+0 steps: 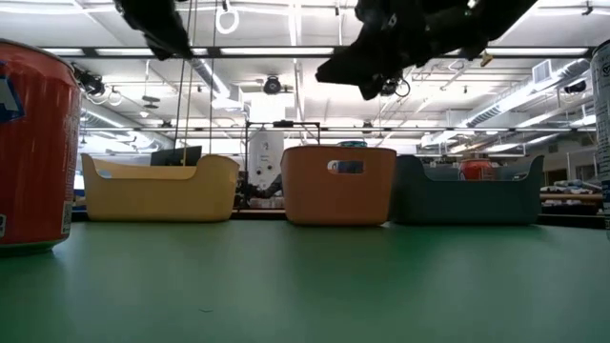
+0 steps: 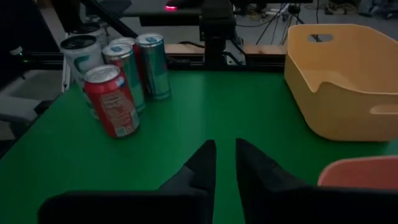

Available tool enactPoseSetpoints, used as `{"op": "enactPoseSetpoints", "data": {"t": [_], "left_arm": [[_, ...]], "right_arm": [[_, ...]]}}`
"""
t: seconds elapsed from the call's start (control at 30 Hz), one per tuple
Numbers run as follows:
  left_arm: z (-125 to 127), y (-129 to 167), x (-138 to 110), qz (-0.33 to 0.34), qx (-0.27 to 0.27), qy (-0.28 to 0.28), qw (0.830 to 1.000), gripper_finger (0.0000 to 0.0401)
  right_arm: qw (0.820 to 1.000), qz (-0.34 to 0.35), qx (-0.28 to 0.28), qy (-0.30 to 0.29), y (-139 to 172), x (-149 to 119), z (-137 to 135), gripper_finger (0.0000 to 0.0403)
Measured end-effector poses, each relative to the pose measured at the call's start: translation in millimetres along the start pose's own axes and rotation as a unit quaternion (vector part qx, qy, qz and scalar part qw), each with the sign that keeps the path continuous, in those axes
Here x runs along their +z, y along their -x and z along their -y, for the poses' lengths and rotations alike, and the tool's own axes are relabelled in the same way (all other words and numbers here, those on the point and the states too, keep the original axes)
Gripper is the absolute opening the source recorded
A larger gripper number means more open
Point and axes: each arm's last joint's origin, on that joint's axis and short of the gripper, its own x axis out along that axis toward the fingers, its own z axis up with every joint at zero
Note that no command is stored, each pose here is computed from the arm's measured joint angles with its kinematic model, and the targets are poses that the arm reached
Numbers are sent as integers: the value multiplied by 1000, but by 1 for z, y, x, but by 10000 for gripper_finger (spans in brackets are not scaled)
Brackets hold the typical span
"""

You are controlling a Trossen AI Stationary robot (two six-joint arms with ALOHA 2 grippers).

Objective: Sort soda cans
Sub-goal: Put the white blue soda can into the yellow bin

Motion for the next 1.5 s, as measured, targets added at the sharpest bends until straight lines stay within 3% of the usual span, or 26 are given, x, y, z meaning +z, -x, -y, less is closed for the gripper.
{"op": "enactPoseSetpoints", "data": {"t": [0.2,0.47,0.63,0.87,1.1,1.5], "left_arm": [[16,13,-5,-63,-23,15,998,1],[47,15,-10,-90,-131,-3,987,1],[78,10,-12,-138,-165,-9,977,1],[132,7,-3,-183,-160,-29,969,0],[177,5,0,-228,-149,4,962,0],[212,-3,2,-265,-126,91,952,16]], "right_arm": [[1000,18,2,5,-19,-9,2,63],[1000,21,6,3,-25,-13,3,68],[1000,24,8,1,-25,-12,2,69],[1000,23,9,0,-25,-12,2,71],[1000,21,11,5,-25,-13,1,73],[1000,12,23,-2,-26,-14,-7,74]]}}
